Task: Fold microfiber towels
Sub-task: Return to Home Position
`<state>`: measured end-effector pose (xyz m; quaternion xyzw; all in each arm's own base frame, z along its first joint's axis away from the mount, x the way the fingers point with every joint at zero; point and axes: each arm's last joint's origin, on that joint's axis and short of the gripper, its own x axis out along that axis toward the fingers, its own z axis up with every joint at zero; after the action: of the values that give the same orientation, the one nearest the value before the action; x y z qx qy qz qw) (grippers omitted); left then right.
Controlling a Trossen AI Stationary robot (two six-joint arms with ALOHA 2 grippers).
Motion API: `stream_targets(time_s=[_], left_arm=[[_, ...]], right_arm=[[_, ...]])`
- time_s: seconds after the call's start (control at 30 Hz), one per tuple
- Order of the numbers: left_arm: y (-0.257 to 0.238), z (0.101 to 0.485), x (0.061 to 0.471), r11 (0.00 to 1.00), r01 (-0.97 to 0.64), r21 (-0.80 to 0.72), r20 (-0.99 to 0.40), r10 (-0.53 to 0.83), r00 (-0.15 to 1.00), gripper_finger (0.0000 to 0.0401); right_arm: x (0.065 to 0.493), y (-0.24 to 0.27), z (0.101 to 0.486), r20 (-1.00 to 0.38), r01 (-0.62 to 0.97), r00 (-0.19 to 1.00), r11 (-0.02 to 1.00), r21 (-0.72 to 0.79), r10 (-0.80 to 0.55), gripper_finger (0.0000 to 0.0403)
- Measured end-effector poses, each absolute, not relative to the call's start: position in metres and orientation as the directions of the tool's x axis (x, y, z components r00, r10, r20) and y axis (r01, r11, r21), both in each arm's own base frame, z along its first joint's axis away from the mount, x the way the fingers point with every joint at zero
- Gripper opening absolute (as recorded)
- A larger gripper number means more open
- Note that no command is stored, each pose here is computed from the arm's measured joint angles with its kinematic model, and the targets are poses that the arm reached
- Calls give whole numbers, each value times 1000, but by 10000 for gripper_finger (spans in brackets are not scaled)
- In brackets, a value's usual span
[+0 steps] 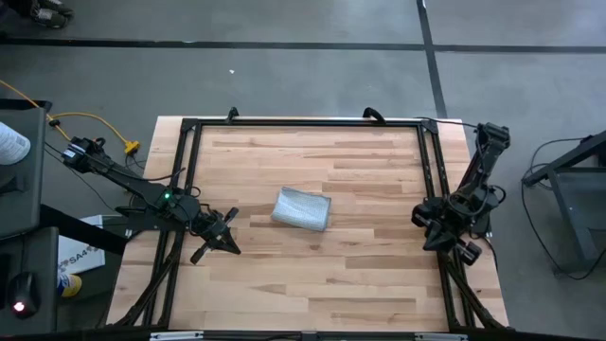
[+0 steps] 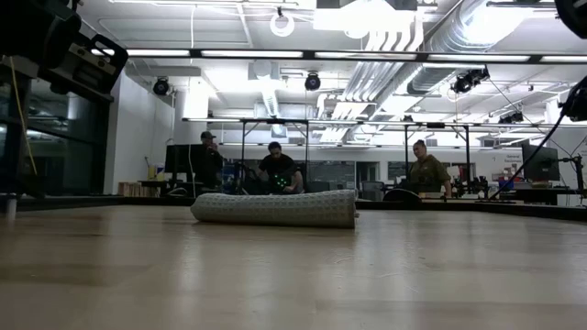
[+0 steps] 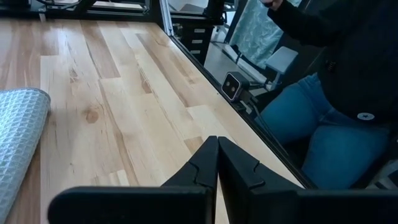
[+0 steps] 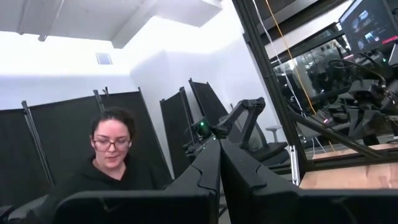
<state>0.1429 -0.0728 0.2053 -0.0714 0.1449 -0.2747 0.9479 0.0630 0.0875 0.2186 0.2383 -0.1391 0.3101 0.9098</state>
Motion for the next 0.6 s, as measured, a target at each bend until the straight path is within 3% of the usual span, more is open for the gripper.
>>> stream_targets(time_s=[0.23, 0.6], left_arm=[[-73, 205, 143, 839, 501, -215, -236, -542, 807, 10], [-73, 201, 142, 840, 506, -196, -279, -543, 792, 10]], right_arm=[[61, 84, 210, 400, -632, 769, 692, 350, 500, 2], [63, 88, 193, 233, -599, 801, 725, 339, 552, 2]])
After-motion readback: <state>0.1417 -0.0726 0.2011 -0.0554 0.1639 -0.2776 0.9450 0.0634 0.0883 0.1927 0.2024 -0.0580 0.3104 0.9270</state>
